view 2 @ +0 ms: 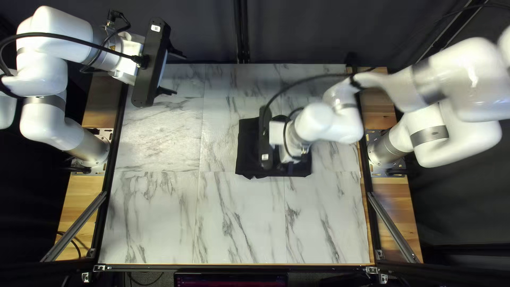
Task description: Fold t-shirt
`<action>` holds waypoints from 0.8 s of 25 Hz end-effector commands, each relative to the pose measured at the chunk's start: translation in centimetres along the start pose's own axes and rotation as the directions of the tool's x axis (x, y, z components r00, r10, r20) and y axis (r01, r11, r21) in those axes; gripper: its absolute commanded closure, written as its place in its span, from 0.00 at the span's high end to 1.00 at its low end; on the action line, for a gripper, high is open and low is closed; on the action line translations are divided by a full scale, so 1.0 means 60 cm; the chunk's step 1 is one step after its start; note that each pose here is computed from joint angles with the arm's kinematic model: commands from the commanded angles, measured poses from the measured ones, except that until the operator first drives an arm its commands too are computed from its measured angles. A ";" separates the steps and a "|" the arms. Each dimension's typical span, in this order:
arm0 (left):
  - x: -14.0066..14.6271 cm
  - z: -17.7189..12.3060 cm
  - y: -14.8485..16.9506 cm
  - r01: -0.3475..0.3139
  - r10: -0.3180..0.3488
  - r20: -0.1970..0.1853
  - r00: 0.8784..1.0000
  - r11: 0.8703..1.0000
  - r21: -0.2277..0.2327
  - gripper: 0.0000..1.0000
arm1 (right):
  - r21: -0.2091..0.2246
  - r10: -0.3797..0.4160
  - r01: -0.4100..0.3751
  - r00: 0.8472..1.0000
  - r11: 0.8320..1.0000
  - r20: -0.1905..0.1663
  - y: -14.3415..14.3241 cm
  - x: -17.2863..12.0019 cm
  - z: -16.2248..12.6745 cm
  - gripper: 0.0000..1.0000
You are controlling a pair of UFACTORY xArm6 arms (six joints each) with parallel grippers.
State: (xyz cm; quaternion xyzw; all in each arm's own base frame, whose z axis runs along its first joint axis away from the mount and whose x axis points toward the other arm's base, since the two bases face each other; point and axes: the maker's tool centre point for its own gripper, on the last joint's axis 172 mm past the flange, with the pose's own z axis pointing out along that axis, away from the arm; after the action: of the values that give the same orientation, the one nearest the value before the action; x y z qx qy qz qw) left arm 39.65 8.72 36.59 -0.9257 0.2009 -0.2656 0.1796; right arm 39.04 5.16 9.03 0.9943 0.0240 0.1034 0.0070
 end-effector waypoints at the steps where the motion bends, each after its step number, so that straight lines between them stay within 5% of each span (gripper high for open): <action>1: 0.000 0.000 0.000 0.000 0.000 0.000 1.000 1.000 0.000 1.00 | -0.013 -0.002 0.002 1.000 1.000 0.011 -0.002 -0.004 0.004 1.00; 12: 0.000 0.000 0.000 0.000 0.000 0.000 1.000 1.000 0.000 1.00 | 0.004 -0.007 0.007 0.997 1.000 0.073 0.017 -0.041 0.051 0.96; 13: 0.000 0.000 0.000 0.000 0.000 0.000 1.000 1.000 0.000 1.00 | 0.003 -0.005 0.005 0.997 1.000 0.078 0.019 -0.041 0.060 0.75; 14: 0.000 0.000 0.000 0.000 0.000 0.000 1.000 1.000 0.000 1.00 | 0.002 -0.005 0.004 0.997 1.000 0.080 0.019 -0.040 0.063 0.75; 15: 0.000 0.000 0.000 0.000 0.000 0.000 1.000 1.000 0.000 1.00 | 0.000 -0.003 0.003 0.997 1.000 0.081 0.018 -0.037 0.065 0.00; 20: 0.000 0.000 0.000 0.000 0.000 0.000 1.000 1.000 0.000 1.00 | -0.022 0.001 0.001 0.998 1.000 0.068 0.014 -0.031 0.046 0.00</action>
State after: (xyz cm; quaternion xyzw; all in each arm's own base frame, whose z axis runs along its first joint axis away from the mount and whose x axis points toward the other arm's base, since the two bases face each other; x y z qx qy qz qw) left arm 39.65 8.72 36.59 -0.9257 0.2009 -0.2656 0.1796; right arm 37.82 4.08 5.31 0.9974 0.0233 0.0662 0.0131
